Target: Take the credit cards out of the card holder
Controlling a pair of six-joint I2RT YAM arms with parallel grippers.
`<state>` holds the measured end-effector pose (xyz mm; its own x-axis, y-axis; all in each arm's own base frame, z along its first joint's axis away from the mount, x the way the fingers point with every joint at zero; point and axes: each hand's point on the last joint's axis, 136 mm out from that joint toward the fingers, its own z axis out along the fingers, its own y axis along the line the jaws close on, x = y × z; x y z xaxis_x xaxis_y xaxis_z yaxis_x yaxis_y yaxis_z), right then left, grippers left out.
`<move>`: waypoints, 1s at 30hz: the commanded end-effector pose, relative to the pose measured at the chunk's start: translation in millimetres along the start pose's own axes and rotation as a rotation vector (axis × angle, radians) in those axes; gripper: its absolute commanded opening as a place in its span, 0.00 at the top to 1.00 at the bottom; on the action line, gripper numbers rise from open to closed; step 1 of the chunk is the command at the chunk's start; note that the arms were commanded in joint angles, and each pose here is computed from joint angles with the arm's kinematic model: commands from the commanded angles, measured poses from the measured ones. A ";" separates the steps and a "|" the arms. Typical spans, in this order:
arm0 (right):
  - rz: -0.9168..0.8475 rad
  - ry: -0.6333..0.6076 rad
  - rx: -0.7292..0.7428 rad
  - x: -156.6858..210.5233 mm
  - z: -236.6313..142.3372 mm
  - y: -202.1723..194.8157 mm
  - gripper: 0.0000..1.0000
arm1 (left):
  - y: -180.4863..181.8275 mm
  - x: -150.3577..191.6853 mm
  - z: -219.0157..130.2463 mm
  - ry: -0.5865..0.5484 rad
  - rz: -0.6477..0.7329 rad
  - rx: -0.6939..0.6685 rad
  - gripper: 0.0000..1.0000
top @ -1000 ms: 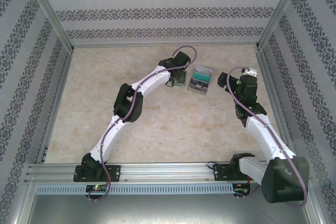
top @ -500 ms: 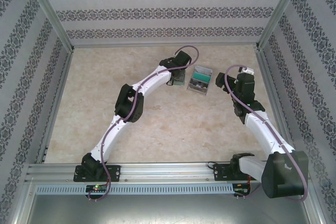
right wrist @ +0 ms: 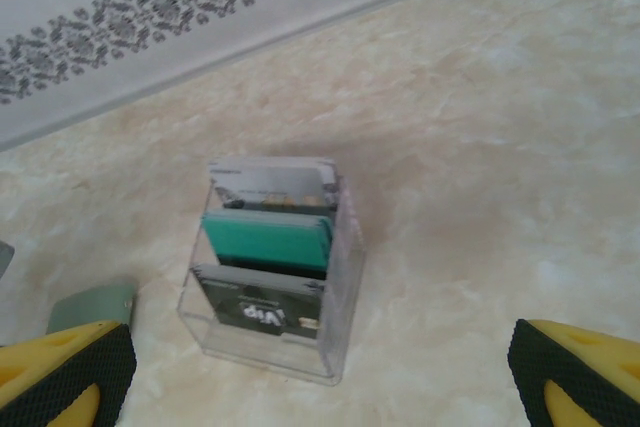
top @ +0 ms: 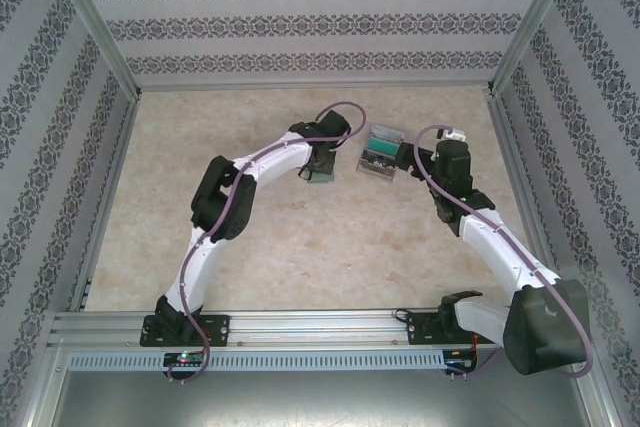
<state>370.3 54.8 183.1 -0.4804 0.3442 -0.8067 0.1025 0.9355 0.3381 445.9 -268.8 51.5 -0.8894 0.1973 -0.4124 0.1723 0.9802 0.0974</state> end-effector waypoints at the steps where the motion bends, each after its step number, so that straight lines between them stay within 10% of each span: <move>1: -0.018 0.055 -0.081 -2.9 2.4 28.4 0.02 | -7.9 5.8 -36.5 -0.051 -0.068 0.055 1.00; 10: 0.029 0.297 -0.372 43.2 8.3 105.9 0.02 | -9.6 53.5 -64.5 -0.060 -0.220 0.190 1.00; 16: 0.132 0.535 -0.525 96.8 16.2 147.4 0.24 | -9.4 61.9 -73.8 -0.078 -0.222 0.229 1.00; 30: 0.250 0.736 -0.480 185.4 35.7 162.9 0.37 | -17.0 74.7 -76.9 -0.065 -0.208 0.305 1.00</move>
<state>327.0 269.9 73.4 -0.9451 0.2056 -0.2541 -0.0458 0.6863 0.7259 345.3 -261.6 72.7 -0.9077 -0.0014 -0.4196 0.0945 0.9736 -0.2077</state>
